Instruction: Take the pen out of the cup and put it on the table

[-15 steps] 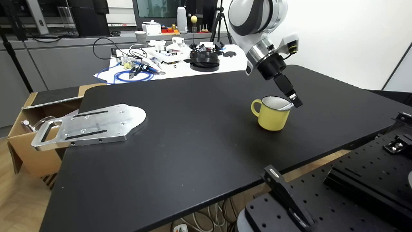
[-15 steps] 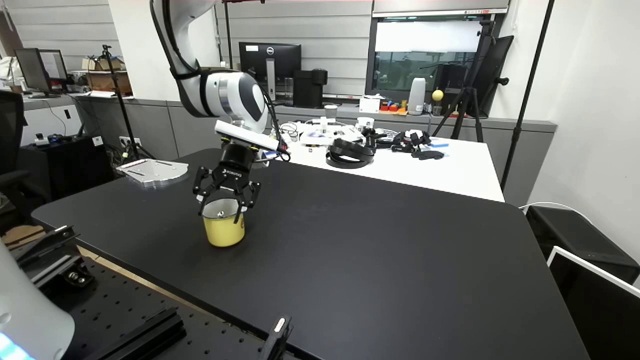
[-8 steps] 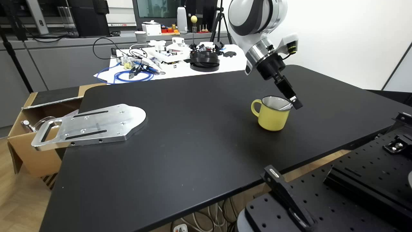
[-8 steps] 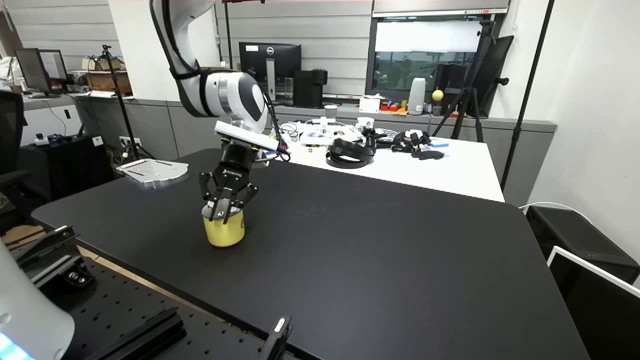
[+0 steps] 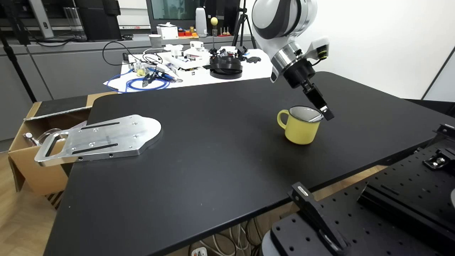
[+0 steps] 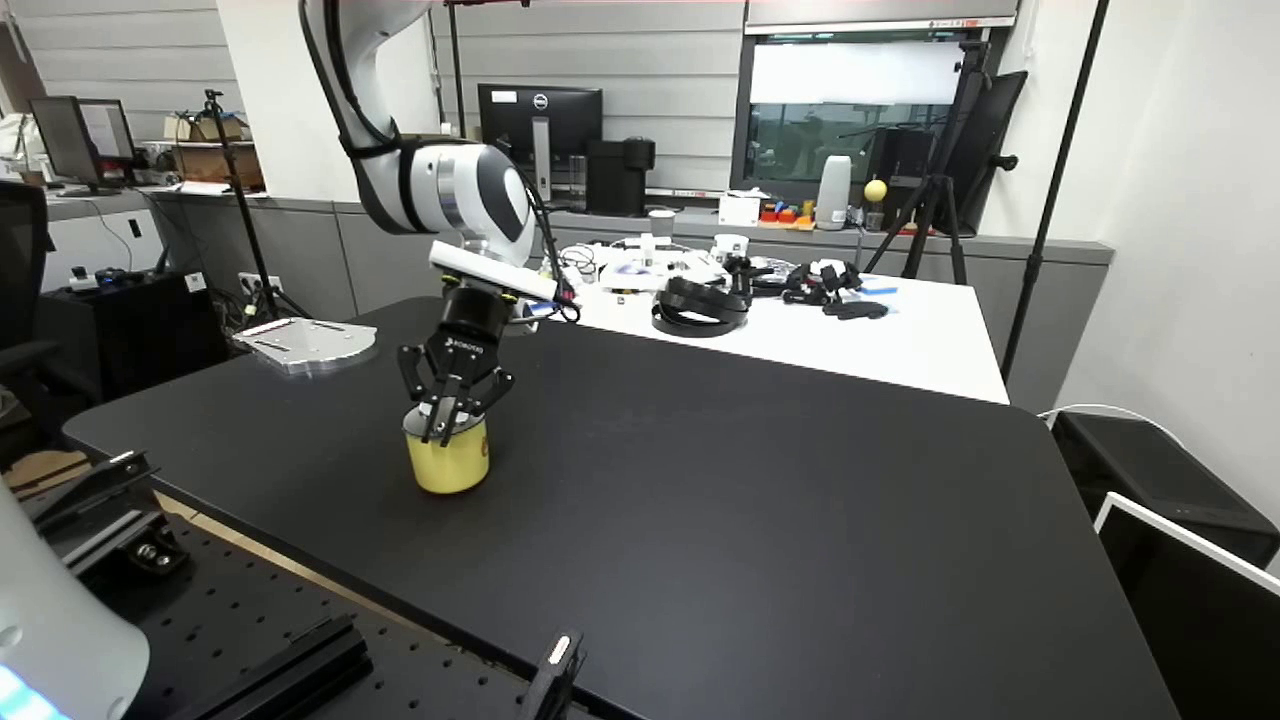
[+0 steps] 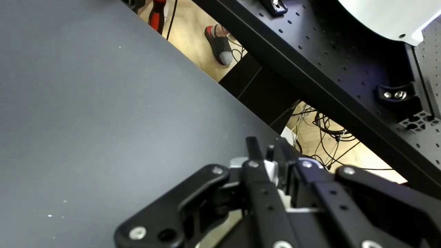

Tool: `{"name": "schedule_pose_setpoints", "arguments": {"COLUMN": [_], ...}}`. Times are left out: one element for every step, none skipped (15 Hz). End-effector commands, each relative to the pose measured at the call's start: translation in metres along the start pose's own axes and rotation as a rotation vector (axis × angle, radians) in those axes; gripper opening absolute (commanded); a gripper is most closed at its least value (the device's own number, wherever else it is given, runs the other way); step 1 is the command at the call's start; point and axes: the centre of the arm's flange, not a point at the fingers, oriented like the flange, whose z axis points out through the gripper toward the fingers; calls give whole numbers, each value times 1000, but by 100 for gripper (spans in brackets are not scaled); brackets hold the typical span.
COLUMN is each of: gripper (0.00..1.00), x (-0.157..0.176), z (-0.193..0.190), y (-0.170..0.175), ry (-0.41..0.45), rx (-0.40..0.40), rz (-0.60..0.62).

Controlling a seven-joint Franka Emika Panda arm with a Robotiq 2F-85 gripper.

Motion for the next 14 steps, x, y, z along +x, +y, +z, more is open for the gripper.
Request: {"name": "schedule_pose_setpoints", "arguments": {"gripper": [4,4,4,4,4,4,4,4,4,4,4,4,4,4], "x": [-6,-8,-11,-14,-17,-20,-22,-26,-30,-34,-39,-44,-49,-55], "z": [-12,-14,-18,-23,-27,-31,-36,-41,-47,-52,-58,-63,-69,-75], "y": [-6,-7,-9,-10,-12,-13,-14,-16,-19,-21,-24,-27,-29,-32], "ry": [-25,-34,-45,-53,-64,-73,-82,-90,-100,-109,-119,-127,-133,-140], "rx": [22,30,41,48,56,62,70,80,90,98,100,101,102,103], "rz": [9,5,-5,-6,-10,-11,-16,-22,-31,-40,-45,-50,-50,-54]}}
